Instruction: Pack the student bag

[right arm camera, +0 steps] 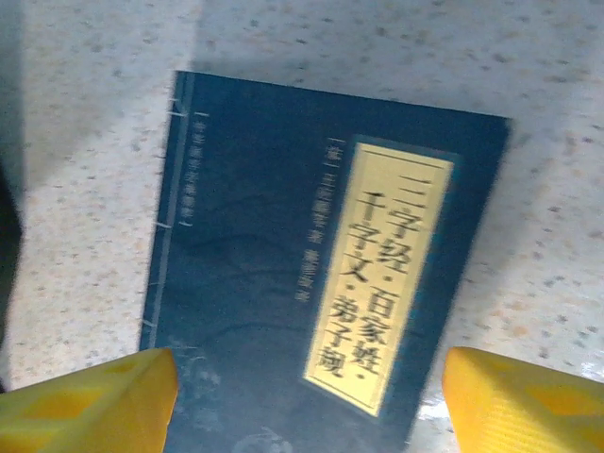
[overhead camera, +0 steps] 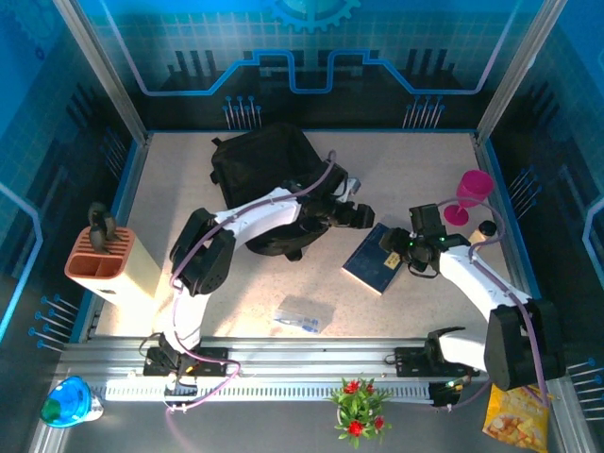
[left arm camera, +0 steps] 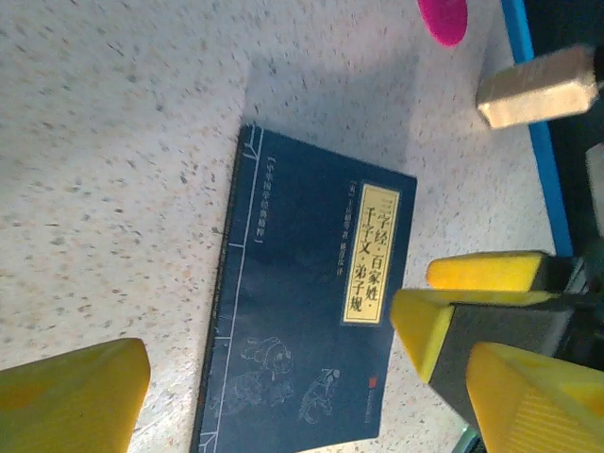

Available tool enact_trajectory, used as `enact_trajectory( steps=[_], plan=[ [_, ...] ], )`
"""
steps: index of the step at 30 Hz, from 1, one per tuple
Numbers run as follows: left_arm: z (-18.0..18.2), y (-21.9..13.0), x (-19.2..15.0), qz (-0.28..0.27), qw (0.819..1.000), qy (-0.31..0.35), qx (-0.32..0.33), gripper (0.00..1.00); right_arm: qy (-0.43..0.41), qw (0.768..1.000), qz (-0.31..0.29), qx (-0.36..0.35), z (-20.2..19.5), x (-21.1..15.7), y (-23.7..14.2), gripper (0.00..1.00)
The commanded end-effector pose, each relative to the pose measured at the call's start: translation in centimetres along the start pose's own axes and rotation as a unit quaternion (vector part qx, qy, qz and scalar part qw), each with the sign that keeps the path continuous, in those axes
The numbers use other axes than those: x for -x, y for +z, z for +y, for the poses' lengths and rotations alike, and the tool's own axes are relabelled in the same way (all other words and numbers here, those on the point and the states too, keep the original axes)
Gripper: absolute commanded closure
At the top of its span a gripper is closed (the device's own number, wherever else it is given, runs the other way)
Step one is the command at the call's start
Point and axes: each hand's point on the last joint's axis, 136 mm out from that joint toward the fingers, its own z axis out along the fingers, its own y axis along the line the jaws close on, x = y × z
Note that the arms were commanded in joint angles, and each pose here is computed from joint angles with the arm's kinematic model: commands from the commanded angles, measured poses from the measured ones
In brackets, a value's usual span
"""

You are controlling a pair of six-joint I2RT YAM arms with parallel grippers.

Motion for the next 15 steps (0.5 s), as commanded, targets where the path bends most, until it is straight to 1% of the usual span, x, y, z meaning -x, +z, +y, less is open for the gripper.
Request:
enact_trajectory(
  steps=[1,5,8,10,15],
  plan=[
    [0.2,1.1,-0.9,0.029,0.999,-0.016,0.013,0.2,0.031,0.997,0.022,-0.069,-3.2,-1.0,0.3,0.27],
    [0.6,2.4,-1.7,0.048,0.998,-0.019,0.025,0.28,0.034,0.996,0.036,-0.074,-3.4,-1.4,0.8,0.33],
    [1.0,3.2,-2.1,0.059,0.997,-0.019,0.037,0.3,0.034,0.995,0.045,-0.077,-3.5,-1.6,1.2,0.4],
    [1.4,3.7,-2.4,0.066,0.997,-0.021,0.043,0.34,0.033,0.995,0.05,-0.08,-3.5,-1.7,1.5,0.46],
    [2.0,4.5,-2.9,0.083,0.995,-0.028,0.046,0.43,0.03,0.994,0.06,-0.087,-3.6,-1.8,1.9,0.57]
  ],
)
